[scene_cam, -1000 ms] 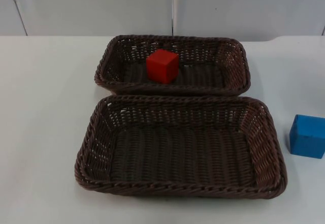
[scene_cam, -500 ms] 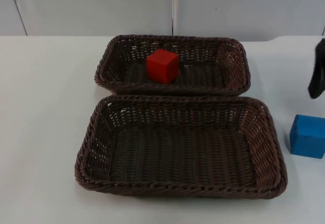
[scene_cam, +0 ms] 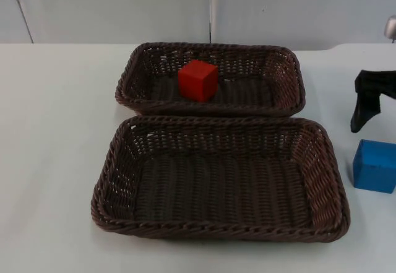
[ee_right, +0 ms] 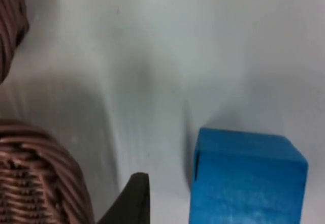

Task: Pick up one cube with the left hand and place it into the upper basket. Pick up one cube with the right hand and place it into the lower basket.

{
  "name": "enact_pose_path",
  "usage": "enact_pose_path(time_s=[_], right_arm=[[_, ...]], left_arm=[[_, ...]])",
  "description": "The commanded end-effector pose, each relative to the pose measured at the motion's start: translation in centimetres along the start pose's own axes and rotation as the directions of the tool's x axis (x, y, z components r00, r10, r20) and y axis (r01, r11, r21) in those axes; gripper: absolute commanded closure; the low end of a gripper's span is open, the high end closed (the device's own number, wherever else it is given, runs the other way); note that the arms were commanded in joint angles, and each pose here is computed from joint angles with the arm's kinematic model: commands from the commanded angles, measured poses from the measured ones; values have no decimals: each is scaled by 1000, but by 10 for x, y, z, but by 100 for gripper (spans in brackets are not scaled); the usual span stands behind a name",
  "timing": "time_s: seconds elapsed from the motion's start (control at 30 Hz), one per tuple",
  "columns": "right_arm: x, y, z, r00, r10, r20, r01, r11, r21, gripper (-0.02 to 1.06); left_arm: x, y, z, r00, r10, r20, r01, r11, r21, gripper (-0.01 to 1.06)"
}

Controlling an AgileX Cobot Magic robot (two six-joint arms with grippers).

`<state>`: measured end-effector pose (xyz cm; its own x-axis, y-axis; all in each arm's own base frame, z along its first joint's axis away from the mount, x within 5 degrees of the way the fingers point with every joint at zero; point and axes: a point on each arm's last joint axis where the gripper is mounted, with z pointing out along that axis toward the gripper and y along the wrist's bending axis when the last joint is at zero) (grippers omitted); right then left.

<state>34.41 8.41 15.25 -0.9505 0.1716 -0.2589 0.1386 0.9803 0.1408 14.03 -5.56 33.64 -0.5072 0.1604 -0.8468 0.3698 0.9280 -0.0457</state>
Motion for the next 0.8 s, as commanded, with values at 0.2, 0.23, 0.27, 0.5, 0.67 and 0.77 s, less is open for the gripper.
enact_pose_path(time_s=[0.2,0.23,0.27,0.5,0.67,0.77], right_arm=[[-1,2,23,1000,25,-6,-25,1000,-11,1],[0,1,27,1000,27,-13,-27,1000,-9,1],[1,1,32,999,28,-23,-28,1000,-4,1],[6,-2,48,998,28,-64,-27,1000,15,1],[9,-3,56,995,25,-92,-23,999,25,5],[9,-3,56,995,25,-93,-23,999,25,10]], left_arm=[[1,0,-1,1000,0,7,0,1000,-2,28],[0,0,-1,1000,0,9,0,1000,-2,28],[0,0,-1,1000,3,8,-3,1000,-4,28],[0,0,-1,1000,6,8,-6,1000,-6,28],[0,0,-1,1000,6,8,-6,1000,-6,28],[0,0,-1,1000,6,8,-6,1000,-6,28]])
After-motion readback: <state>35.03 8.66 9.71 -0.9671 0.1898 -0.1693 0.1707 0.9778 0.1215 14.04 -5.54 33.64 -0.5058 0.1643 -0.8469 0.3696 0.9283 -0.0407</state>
